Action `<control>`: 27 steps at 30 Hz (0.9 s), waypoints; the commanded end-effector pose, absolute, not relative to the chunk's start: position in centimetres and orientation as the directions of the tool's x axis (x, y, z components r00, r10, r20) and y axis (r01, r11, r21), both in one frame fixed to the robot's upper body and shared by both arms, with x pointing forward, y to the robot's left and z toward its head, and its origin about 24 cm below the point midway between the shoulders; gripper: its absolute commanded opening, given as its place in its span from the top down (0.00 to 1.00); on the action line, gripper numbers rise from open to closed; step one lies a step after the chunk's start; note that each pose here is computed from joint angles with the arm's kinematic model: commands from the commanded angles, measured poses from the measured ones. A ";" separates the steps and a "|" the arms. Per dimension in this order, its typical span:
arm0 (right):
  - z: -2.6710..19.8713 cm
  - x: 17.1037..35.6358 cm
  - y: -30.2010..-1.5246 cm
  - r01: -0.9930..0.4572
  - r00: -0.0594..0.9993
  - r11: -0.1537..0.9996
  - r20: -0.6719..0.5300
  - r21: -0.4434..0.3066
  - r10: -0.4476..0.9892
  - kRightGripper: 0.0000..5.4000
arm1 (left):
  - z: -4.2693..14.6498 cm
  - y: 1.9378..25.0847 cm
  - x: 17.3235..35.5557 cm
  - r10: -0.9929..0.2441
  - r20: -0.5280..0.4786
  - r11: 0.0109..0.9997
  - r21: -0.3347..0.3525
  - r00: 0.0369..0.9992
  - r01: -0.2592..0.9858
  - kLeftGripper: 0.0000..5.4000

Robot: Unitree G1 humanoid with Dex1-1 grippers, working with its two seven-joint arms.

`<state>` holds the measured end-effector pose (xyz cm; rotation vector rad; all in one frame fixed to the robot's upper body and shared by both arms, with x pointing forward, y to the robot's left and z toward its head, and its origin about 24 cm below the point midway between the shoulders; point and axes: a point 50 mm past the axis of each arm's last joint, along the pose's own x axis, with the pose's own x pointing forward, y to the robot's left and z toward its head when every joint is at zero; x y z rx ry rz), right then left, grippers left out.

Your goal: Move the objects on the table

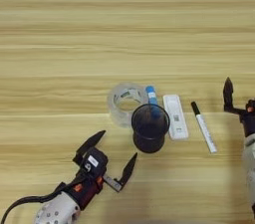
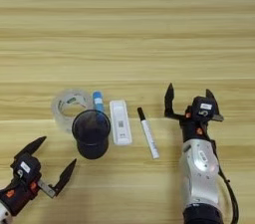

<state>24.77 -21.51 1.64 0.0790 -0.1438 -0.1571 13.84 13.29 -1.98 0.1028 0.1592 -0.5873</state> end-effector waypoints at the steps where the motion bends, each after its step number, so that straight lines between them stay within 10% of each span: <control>1: 1.5 25.0 -21.3 0.149 0.979 0.983 0.122 0.105 -0.162 0.00 | -2.3 12.7 14.3 -0.554 -0.186 0.819 0.055 0.812 0.571 0.00; 27: 1.6 24.9 -20.9 0.145 0.979 0.983 0.124 0.115 -0.159 0.00 | -3.1 10.6 16.1 -0.589 -0.172 0.794 0.058 0.790 0.605 0.00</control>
